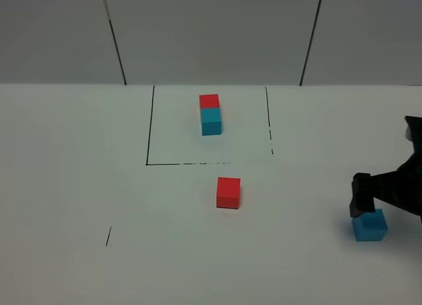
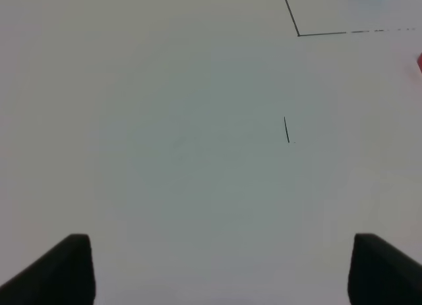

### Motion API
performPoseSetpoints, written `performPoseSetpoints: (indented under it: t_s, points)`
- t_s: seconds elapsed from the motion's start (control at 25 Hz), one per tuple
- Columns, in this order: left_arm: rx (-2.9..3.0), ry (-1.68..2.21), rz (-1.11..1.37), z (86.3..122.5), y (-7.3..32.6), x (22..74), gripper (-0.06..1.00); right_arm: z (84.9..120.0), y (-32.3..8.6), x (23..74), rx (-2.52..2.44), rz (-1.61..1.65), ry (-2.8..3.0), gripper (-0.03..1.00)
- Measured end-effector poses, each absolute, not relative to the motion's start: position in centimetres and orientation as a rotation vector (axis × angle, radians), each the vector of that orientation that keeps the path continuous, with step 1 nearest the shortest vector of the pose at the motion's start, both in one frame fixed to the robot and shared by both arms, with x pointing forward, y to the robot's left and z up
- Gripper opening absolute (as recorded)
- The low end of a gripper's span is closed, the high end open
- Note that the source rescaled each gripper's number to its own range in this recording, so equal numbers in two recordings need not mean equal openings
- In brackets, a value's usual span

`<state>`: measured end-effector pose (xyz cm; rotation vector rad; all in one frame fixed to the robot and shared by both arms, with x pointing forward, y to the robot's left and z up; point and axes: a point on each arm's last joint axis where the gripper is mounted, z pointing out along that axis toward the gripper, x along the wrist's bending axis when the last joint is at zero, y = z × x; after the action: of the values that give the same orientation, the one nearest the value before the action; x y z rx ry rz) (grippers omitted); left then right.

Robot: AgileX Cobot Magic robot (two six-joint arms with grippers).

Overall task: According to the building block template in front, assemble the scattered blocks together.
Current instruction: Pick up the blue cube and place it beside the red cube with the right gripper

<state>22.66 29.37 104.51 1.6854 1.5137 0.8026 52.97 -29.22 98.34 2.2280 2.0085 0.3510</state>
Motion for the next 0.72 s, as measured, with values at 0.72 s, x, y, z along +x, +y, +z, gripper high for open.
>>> performPoseSetpoints:
  t_s: [0.72]
  points:
    - [1.685, 1.514, 0.803, 104.5, 29.4, 22.7, 0.63, 91.7, -29.4, 55.8, 2.209, 0.124, 2.086, 1.0]
